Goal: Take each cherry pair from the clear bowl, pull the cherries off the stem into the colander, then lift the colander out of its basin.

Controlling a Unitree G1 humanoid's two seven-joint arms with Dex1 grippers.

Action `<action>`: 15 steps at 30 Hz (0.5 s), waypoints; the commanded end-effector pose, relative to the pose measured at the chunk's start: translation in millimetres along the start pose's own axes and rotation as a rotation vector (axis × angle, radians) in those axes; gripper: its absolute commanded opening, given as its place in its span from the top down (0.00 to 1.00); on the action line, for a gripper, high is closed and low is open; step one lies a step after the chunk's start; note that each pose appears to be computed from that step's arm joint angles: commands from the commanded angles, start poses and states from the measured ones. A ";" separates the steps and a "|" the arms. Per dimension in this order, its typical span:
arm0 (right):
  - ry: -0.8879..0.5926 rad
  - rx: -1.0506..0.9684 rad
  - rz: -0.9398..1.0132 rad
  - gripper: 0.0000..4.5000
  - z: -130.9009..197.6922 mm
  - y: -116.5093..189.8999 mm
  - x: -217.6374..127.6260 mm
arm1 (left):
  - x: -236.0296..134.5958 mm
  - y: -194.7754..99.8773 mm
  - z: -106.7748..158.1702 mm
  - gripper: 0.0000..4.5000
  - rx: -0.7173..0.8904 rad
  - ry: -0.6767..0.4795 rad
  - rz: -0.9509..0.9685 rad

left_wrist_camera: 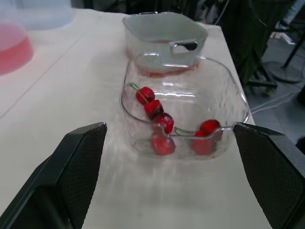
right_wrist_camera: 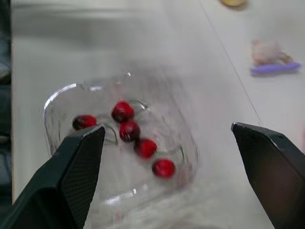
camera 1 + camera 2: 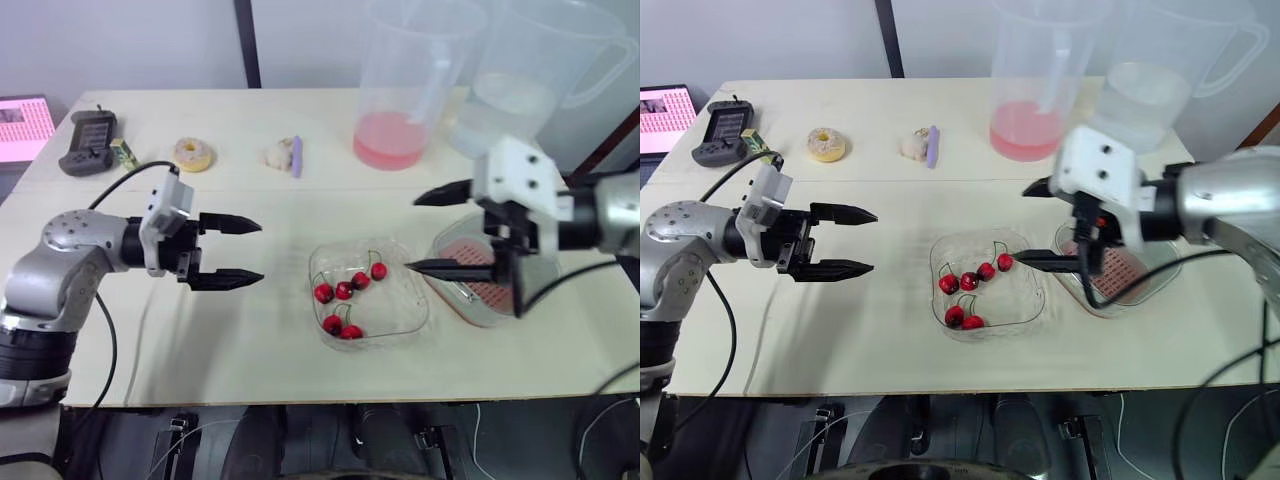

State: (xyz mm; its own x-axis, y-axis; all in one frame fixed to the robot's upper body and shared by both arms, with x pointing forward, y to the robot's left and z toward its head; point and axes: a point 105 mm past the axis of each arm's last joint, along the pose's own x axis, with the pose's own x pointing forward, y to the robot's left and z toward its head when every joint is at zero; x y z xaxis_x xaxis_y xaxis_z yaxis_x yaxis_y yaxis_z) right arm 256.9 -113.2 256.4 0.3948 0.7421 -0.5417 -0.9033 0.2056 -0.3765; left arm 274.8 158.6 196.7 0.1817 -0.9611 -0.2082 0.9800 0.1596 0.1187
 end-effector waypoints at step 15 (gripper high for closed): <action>0.261 -0.153 0.130 0.00 -32.5 14.8 103.7 | -12.0 -26.0 7.8 0.02 0.018 -0.043 0.172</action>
State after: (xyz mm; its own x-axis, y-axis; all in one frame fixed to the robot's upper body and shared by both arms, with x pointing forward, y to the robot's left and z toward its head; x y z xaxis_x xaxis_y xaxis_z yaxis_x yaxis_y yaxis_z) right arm 288.6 -58.0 169.1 0.3092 0.5625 -0.7668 -0.9306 0.0130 -0.3657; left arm 250.3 164.3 194.3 0.3226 -0.9339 -0.1539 0.9441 0.3058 0.1234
